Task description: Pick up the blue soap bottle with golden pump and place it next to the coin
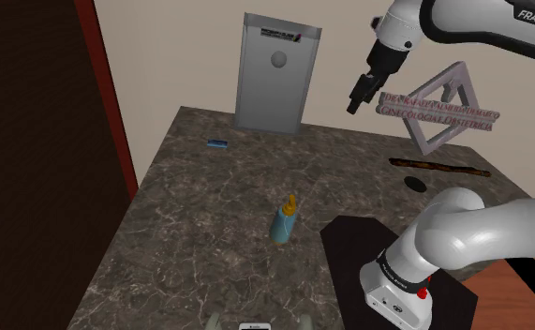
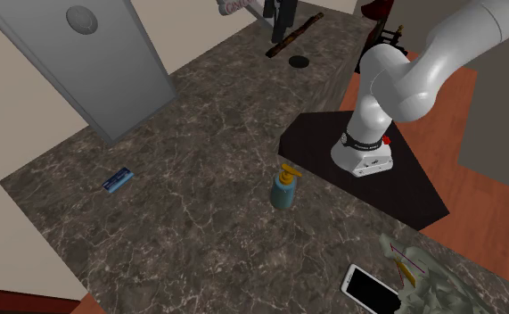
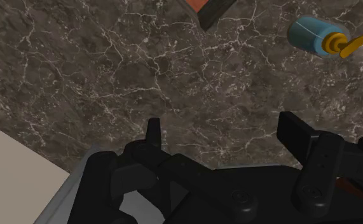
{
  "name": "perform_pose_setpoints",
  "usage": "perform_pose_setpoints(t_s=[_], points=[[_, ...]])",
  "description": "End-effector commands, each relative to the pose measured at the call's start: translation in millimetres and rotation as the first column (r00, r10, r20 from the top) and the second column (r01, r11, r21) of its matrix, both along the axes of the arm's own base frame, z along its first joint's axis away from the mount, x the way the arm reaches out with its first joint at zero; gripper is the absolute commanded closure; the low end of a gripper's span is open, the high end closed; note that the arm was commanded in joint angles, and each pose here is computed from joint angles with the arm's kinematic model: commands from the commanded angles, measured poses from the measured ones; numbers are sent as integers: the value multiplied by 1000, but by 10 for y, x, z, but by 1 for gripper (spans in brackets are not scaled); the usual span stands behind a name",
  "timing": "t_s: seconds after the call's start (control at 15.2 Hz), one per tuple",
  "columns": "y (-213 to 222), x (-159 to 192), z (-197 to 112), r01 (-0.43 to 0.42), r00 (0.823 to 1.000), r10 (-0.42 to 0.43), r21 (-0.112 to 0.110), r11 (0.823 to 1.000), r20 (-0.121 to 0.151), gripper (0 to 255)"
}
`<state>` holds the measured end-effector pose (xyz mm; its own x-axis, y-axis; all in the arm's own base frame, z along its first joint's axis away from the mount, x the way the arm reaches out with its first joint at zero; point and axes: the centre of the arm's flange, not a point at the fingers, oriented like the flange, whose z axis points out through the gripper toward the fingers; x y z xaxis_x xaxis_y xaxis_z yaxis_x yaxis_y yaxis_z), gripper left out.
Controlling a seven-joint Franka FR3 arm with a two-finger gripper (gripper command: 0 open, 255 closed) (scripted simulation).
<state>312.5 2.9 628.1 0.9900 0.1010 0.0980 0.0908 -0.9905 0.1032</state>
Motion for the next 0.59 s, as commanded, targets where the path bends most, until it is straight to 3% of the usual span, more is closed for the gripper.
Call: perform_pose_setpoints(t_s=[0.0,0.53], points=[[0,0,0,0,1000,0,0,1000,0,0],[739,299,-740,-100,990,98,-8,995,-104,0]])
